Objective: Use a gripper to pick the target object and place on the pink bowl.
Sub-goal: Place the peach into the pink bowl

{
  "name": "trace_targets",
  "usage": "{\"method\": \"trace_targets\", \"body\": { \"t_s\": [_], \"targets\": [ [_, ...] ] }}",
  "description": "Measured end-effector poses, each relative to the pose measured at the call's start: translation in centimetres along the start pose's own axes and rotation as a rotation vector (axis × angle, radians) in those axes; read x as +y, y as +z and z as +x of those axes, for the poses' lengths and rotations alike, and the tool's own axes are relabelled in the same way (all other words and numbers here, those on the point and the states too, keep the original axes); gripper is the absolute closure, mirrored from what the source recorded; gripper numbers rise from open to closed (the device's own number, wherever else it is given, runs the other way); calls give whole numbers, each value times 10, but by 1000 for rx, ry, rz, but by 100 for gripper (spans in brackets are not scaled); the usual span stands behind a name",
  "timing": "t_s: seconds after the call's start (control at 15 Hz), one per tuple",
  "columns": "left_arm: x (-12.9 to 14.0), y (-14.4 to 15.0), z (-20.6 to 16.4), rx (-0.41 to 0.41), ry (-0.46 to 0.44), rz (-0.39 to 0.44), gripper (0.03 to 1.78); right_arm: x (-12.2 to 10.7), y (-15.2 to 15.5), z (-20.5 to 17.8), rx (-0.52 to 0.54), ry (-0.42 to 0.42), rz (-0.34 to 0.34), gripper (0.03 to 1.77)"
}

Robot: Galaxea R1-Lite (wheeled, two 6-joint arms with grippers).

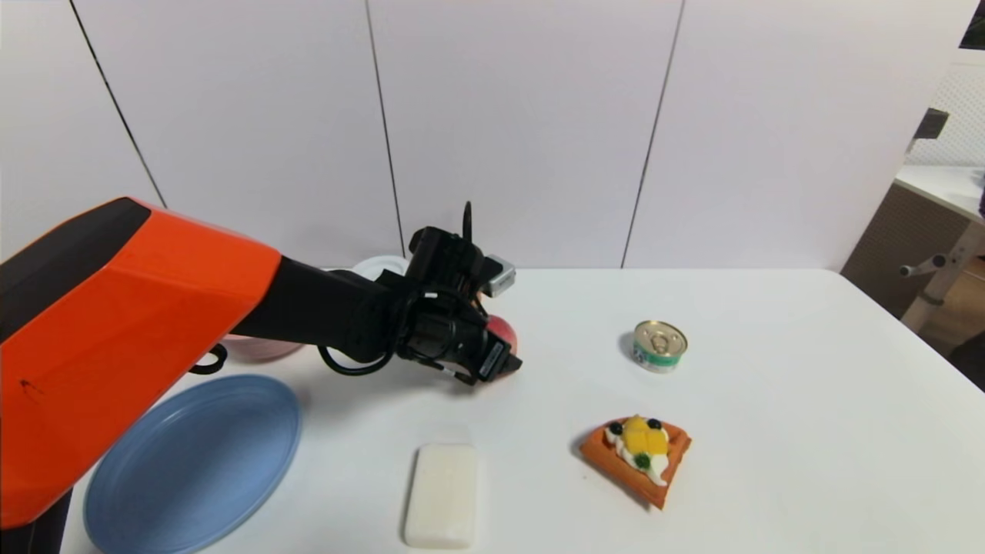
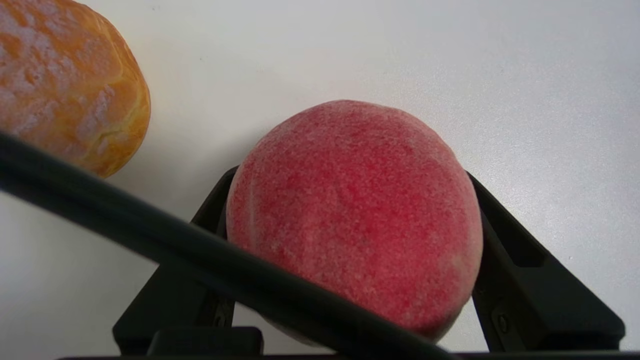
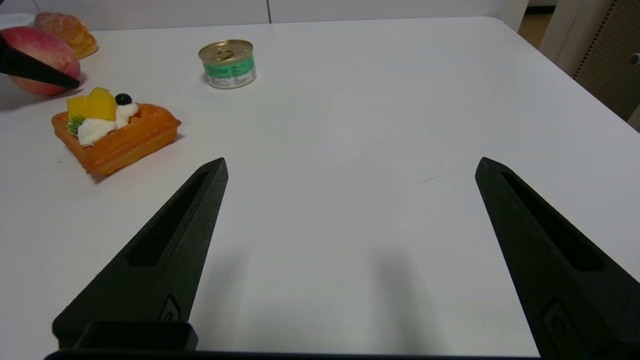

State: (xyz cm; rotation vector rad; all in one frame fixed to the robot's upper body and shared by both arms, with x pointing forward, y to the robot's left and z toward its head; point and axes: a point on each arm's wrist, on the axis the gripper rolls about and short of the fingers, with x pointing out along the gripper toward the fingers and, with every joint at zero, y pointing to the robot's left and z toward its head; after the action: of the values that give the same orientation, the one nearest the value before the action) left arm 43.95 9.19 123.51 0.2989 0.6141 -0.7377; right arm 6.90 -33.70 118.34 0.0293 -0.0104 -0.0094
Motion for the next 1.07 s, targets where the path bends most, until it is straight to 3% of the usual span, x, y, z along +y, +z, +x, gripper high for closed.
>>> {"method": "trace_targets", "body": {
  "t_s": [0.2, 0.47, 0.67, 1.07],
  "targets": [
    [0, 8, -7, -44, 8, 2, 57, 0, 0, 0, 0, 0, 0, 9],
    [11, 30, -50, -149, 60, -46, 57, 0, 0, 0, 0, 0, 0, 9],
    [46, 40, -101, -211, 227, -110, 57, 0, 0, 0, 0, 0, 0, 9],
    [131, 0, -192, -140, 551, -311, 57, 0, 0, 0, 0, 0, -1, 9]
  ]
}}
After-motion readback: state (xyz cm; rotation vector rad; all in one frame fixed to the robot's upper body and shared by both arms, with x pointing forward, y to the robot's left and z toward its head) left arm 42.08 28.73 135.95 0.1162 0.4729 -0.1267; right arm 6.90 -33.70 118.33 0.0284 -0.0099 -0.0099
